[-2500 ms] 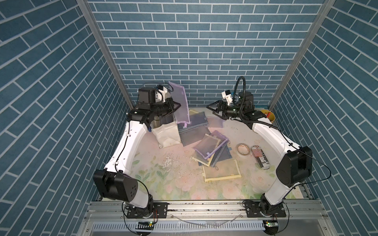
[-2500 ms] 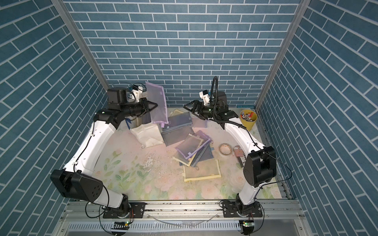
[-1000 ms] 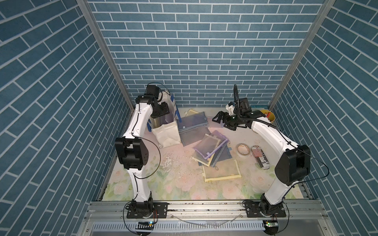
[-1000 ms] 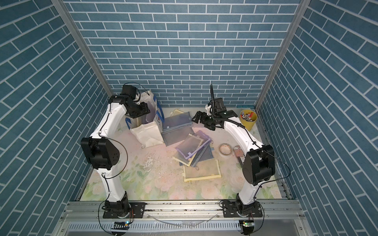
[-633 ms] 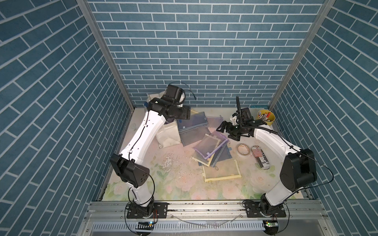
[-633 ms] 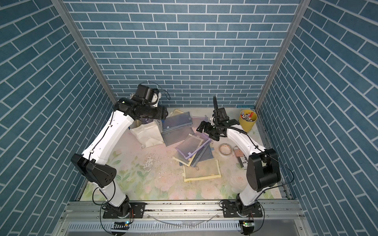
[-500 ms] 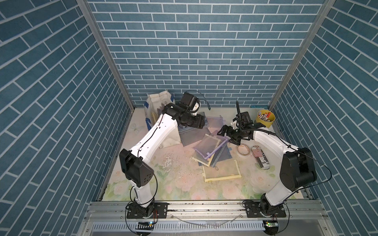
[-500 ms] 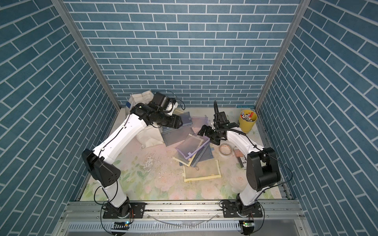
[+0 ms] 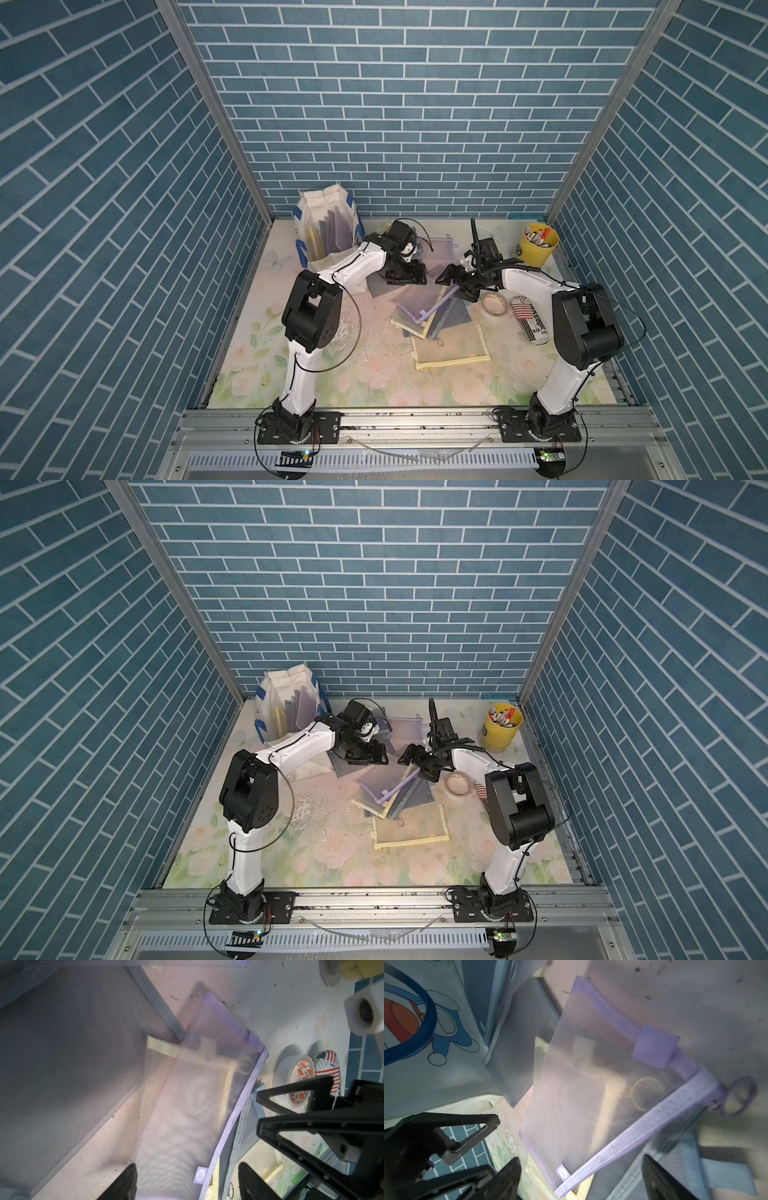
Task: Put the pencil pouch into the canvas bag
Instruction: Place the pencil pouch in the canvas bag, then pick up the pencil pouches.
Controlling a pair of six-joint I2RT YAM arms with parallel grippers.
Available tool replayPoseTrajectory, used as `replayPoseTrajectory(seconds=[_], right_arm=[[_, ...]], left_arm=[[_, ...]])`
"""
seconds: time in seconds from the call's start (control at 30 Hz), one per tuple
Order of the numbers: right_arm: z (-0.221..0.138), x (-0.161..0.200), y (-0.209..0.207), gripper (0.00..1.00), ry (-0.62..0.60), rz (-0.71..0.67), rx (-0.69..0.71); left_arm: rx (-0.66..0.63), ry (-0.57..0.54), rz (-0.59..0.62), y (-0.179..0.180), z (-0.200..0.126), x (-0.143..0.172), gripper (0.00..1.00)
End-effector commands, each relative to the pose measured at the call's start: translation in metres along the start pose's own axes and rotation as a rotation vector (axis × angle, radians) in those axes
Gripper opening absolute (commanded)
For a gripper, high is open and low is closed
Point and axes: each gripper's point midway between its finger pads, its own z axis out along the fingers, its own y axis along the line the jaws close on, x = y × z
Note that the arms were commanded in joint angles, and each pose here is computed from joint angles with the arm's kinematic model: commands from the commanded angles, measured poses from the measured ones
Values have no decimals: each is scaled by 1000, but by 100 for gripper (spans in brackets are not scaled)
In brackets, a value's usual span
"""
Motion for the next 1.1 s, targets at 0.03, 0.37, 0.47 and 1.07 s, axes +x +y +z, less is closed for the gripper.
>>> replayPoseTrajectory(seconds=[0.03,0.37,0.47,1.07], right_arm=[[16,5,-13,87,31,25,7],[33,-1,-11,71,5,47,-70],[35,-5,-6,53,-19,53,-117],[0,-2,9,0,-43,-52,-77]], left_arm=[[24,19,-15,7,21,-2,77],[91,44,-45,-4,46,19,71],[108,52,-41,-9,51,26,65],[232,-28,-47,-41,13,31,49]])
